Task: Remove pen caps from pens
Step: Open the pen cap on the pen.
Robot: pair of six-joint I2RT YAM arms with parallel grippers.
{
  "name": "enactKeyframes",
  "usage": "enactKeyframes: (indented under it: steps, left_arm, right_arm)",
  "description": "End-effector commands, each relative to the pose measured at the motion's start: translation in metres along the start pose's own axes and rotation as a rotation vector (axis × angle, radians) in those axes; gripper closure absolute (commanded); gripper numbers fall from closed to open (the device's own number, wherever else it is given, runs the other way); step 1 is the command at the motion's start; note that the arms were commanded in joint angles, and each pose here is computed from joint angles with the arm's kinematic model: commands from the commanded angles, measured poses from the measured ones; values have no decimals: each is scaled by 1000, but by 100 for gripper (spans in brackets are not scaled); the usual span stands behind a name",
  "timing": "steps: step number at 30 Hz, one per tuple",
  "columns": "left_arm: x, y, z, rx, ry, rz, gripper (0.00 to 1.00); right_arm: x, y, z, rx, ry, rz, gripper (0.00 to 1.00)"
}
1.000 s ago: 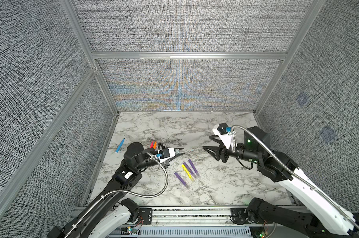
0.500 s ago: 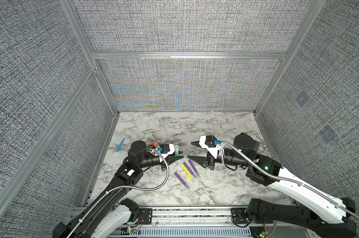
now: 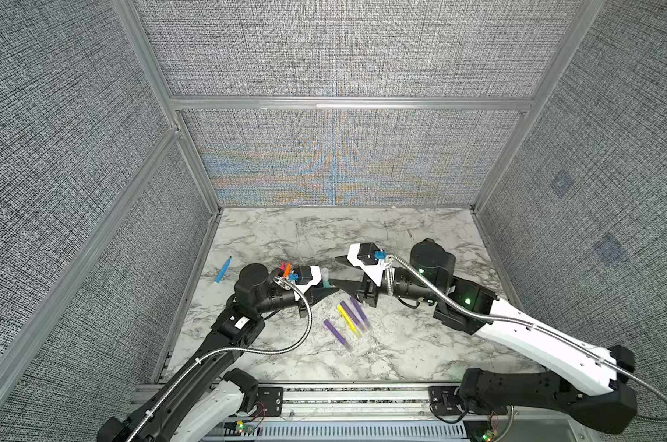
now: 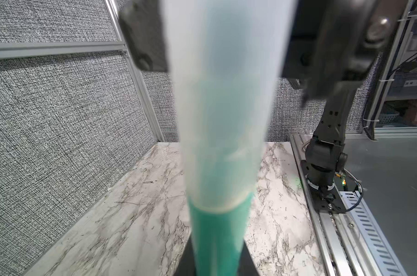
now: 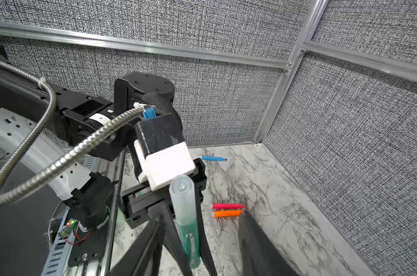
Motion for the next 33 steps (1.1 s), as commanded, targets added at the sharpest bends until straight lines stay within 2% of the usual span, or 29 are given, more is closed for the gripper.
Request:
enactKeyframes:
  steps: [1, 8, 18, 24, 33]
  left_arm:
    - [1, 7, -1, -37, 15, 24, 100]
    - [1, 8, -3, -48, 10, 21, 100]
    - [2, 5, -1, -43, 2, 6, 100]
    - [2, 5, -1, -43, 9, 8, 100]
    - [4, 4, 2, -23, -4, -6, 100]
  right_arm:
    - [1, 5, 4, -32, 13, 1, 48]
    - [2, 2, 15, -34, 20, 3, 49]
    - [-4, 5, 23, -50, -17, 15, 62]
    - [-6, 8, 24, -55, -26, 10, 78]
    - [-6, -1, 40, -36, -8, 22, 86]
Point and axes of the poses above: each gripper's point midway between its finger pads, its own z axis out along the fingers, its own x axis along the line the jaws close on, y = z × x, the point moved 7 cm from there along -z, back along the fingers, and after that the axes turned 10 degrees about -z, right-handed, at the moved point
